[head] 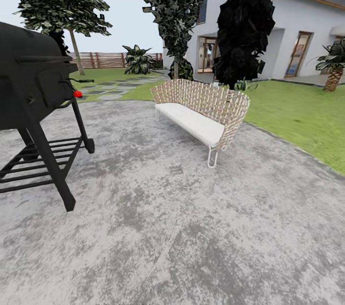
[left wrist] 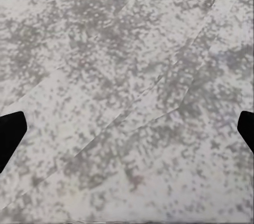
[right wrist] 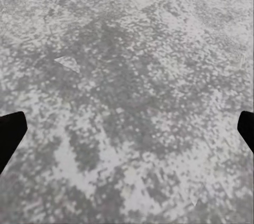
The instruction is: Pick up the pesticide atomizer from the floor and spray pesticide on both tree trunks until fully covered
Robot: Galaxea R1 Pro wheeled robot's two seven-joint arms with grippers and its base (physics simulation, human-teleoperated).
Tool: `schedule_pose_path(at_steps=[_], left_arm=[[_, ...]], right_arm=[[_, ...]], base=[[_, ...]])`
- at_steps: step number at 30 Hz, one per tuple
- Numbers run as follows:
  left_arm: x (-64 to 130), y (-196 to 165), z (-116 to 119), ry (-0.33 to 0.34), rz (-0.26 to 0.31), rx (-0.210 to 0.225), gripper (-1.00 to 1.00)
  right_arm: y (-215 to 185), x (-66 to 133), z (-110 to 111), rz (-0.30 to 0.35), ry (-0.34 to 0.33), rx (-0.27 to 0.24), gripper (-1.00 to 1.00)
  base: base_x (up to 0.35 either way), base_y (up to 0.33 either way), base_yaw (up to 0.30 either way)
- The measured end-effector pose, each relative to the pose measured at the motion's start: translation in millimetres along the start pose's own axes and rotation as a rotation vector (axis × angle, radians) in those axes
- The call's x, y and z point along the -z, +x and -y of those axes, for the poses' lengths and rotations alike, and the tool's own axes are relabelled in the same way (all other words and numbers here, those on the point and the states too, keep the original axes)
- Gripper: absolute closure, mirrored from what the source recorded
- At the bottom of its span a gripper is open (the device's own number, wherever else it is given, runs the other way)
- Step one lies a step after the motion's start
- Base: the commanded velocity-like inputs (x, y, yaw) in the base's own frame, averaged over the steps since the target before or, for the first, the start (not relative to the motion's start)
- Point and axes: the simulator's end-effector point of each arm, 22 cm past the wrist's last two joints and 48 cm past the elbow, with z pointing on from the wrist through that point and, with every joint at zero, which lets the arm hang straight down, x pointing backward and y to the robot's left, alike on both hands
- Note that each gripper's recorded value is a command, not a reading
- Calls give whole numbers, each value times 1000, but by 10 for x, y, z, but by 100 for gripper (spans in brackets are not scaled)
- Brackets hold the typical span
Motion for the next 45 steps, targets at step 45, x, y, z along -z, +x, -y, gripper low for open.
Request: schedule_pose_path(at_steps=[45], left_arm=[[0, -2, 5, 0, 1, 1, -100]], right_arm=[[-6, -1, 9, 1, 3, -2, -100]], base=[[0, 0, 277]])
